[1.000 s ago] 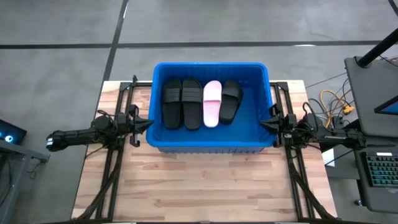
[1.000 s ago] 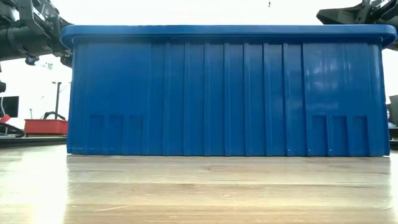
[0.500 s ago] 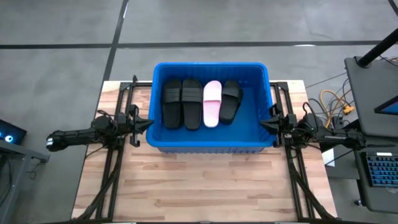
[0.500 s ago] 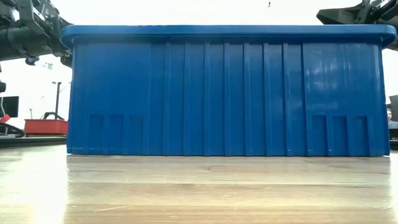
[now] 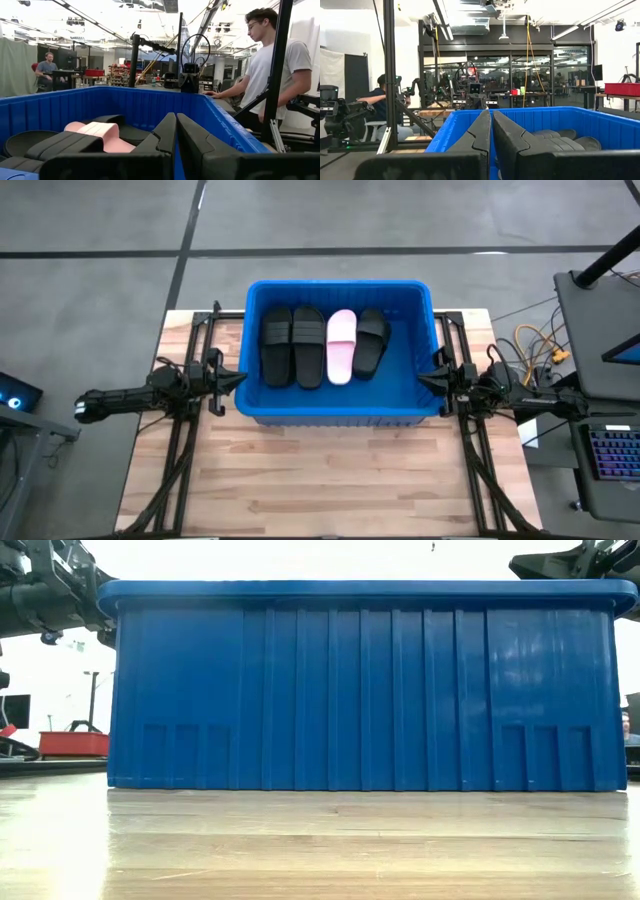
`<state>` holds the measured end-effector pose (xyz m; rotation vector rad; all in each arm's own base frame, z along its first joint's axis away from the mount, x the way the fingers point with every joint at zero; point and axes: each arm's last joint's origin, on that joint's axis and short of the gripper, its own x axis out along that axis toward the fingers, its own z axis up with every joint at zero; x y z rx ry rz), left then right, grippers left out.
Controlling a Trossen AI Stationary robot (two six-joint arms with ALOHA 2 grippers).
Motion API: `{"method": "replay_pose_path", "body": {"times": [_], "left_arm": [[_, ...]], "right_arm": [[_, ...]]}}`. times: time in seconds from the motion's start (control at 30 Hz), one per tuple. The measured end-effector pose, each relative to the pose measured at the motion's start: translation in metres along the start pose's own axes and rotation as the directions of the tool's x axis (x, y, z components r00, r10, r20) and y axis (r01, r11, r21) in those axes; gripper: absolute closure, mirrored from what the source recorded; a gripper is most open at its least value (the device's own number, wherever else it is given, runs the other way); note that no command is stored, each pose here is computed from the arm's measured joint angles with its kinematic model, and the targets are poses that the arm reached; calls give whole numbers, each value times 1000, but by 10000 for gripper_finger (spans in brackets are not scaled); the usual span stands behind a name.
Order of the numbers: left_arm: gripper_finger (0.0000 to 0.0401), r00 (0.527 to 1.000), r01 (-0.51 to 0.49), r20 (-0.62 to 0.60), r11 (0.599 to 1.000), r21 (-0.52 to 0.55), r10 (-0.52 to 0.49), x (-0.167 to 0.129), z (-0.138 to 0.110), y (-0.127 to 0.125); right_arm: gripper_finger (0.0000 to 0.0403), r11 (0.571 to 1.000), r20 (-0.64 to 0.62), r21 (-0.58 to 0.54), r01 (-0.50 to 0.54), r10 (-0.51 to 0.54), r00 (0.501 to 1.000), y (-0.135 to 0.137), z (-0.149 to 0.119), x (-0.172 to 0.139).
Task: Pick and place slides into bin
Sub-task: Return to Home Position
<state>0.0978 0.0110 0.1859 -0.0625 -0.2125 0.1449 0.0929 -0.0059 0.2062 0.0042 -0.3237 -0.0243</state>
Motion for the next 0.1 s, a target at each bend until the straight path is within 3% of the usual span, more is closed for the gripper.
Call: {"method": "replay_pose_path", "body": {"times": [0.1], "left_arm": [[401,1000,0,1,1000,0,0,0,0,0]], "right_arm": [[394,1000,0,0,0,0,1000,0,0,0]]}}
